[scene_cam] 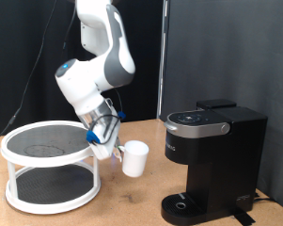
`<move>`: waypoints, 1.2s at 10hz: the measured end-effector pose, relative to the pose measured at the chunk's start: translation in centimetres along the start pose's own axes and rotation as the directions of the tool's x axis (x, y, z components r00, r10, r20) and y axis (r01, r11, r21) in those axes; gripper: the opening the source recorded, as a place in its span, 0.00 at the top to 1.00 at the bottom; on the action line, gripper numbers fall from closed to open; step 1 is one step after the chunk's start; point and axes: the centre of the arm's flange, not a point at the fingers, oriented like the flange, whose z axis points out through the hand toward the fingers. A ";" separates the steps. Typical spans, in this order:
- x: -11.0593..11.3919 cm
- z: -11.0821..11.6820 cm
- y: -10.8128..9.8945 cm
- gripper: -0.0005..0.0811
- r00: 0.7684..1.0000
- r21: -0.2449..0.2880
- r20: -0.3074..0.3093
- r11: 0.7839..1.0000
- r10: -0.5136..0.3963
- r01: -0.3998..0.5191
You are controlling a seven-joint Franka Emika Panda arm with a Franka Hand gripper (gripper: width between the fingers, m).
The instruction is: Make a cup of coffee with the keurig machine
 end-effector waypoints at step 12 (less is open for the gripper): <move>-2.1 9.9 2.0 0.98 0.984 -0.040 0.170 0.997 -0.056 0.064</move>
